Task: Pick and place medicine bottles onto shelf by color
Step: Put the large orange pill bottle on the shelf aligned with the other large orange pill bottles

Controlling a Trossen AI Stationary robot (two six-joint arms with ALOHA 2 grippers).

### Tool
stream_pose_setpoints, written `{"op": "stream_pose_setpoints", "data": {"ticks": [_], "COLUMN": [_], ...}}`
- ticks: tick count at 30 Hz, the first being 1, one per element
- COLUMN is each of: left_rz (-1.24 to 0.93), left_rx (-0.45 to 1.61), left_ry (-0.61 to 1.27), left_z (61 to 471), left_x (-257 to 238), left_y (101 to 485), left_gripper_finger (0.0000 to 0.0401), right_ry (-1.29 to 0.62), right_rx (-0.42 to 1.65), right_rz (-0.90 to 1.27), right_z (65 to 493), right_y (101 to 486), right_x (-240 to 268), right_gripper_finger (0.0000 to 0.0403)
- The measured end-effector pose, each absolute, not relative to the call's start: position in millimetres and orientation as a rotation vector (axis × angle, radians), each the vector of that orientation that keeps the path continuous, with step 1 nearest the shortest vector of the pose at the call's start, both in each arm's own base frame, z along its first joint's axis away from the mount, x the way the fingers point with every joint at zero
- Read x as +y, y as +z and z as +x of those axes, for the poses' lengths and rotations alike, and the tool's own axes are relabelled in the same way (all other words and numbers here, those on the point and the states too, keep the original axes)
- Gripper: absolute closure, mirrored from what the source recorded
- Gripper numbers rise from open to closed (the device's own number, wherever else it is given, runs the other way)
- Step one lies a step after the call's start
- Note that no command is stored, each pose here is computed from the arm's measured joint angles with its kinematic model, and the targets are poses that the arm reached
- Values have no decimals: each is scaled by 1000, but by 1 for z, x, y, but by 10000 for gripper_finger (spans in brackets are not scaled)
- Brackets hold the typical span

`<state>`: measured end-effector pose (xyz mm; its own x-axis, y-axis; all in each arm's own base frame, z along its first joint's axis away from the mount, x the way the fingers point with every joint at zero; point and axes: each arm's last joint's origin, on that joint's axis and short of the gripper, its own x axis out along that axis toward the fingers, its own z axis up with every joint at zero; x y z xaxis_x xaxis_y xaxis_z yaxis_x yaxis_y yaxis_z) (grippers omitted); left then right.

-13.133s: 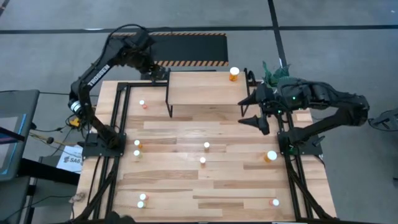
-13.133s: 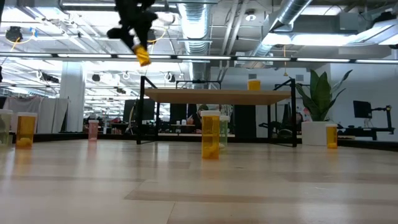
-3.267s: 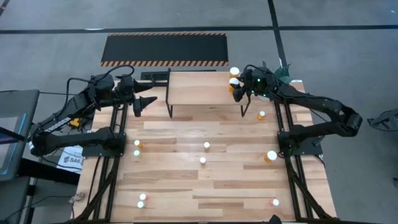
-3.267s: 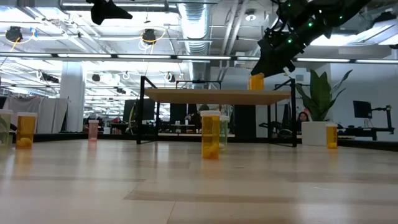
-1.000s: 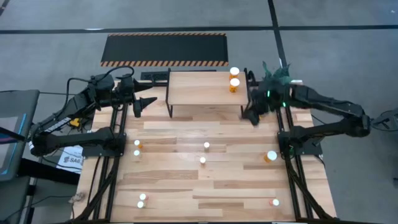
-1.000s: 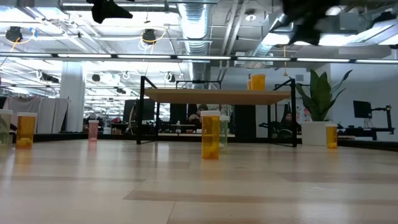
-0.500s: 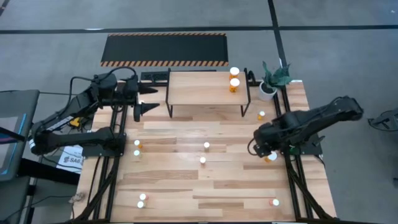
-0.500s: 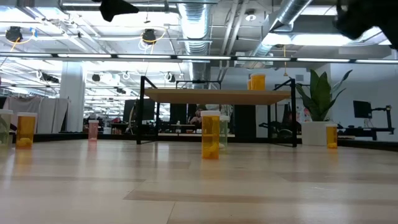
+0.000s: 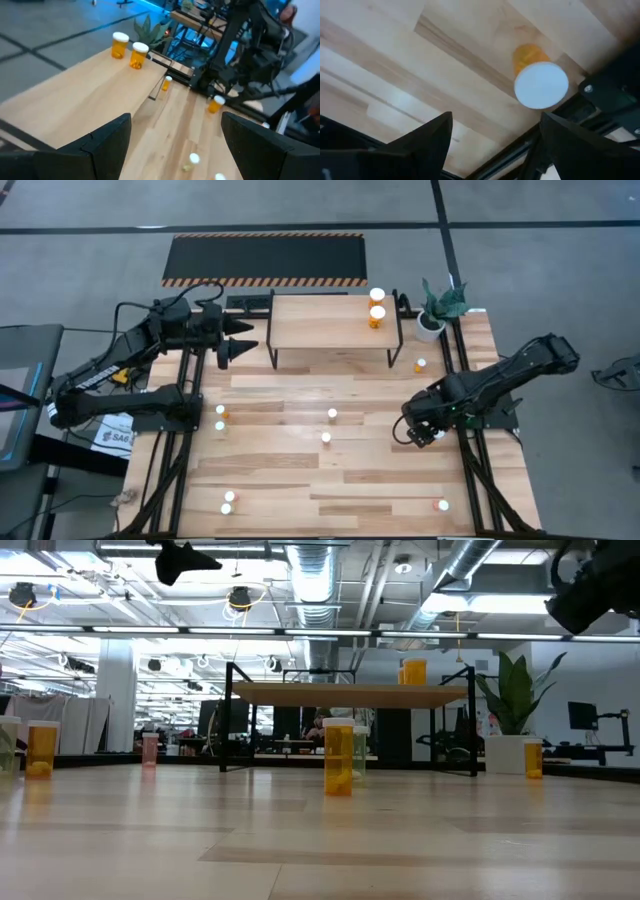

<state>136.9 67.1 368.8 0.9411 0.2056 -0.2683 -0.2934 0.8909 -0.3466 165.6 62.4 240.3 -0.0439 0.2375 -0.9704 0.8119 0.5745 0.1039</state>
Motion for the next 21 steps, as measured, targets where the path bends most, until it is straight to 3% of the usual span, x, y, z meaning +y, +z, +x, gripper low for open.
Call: {"op": "stream_pose_setpoints", "data": {"ticks": [11,21], "left_rz": [-492,-376], "left_rx": [121,19], "left_ry": [260,279], "left_z": [117,92], "left_x": [43,25], "left_y": [381,391], "left_gripper_finger": [104,104], "right_ry": [-388,-474], "right_rx": [1632,1665], "right_rz": [801,833], "right_z": [167,157], "right_y": [249,249], "right_x": [65,82], "right_gripper_finger": [85,85]}}
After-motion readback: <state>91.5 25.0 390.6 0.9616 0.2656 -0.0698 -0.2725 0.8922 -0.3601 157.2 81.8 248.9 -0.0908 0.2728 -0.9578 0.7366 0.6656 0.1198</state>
